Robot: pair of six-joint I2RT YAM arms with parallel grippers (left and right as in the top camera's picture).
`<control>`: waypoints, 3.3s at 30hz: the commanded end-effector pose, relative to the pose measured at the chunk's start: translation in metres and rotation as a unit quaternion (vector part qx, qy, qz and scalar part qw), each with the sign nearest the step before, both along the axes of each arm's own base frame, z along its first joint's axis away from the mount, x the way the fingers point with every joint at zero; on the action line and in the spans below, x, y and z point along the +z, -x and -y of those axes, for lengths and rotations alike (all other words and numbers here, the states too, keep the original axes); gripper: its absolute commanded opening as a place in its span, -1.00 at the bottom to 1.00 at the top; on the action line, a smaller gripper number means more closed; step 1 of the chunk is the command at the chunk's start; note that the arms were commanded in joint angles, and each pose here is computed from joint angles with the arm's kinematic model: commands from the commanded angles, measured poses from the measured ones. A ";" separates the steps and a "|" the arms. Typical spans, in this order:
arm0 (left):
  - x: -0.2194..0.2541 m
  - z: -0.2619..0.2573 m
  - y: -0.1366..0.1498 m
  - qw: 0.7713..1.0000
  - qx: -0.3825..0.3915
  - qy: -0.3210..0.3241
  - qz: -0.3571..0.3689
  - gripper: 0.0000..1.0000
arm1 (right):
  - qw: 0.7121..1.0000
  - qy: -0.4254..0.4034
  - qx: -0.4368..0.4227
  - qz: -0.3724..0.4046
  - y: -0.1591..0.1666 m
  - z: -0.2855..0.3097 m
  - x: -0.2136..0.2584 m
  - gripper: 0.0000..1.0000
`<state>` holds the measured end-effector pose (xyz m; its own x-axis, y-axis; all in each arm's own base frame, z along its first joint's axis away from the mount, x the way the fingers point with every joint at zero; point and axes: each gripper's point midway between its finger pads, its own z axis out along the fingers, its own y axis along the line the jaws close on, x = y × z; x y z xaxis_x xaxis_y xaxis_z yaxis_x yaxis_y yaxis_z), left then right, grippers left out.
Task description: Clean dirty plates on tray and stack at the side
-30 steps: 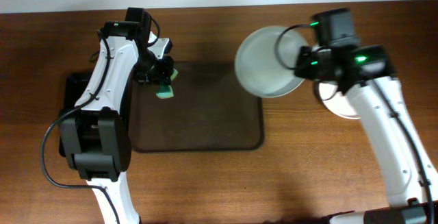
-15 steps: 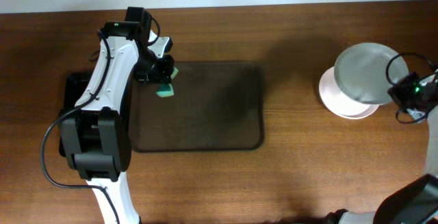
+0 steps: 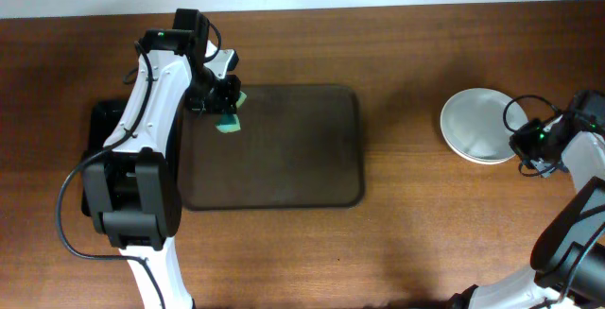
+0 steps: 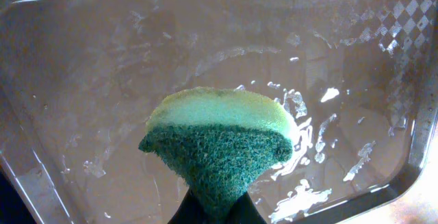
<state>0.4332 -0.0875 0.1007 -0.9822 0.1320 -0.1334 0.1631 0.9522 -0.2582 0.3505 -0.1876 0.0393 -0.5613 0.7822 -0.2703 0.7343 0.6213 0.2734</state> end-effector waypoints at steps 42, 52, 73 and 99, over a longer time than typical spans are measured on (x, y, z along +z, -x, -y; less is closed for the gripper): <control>-0.050 -0.222 0.086 0.942 0.268 -0.202 0.003 -0.86 | 0.910 0.014 0.395 0.125 -0.048 -0.291 0.137 0.97; -0.042 -0.225 0.070 0.940 0.275 -0.199 0.033 0.48 | 0.910 0.013 0.398 0.115 -0.044 -0.290 0.135 0.97; 0.128 -0.124 0.032 0.956 0.146 -0.014 0.253 0.88 | 0.911 0.203 0.329 0.147 0.027 -0.205 0.309 0.97; 0.128 -0.124 0.032 0.956 0.146 -0.014 0.253 0.98 | 0.927 0.187 0.308 0.103 0.105 -0.172 0.311 0.97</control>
<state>0.4009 0.0395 0.2176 -0.8043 -0.1479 -0.5755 -0.0420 0.9803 -0.1932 0.2453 -0.0106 0.3418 -0.8003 0.1584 -0.5784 0.1495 0.9867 0.0634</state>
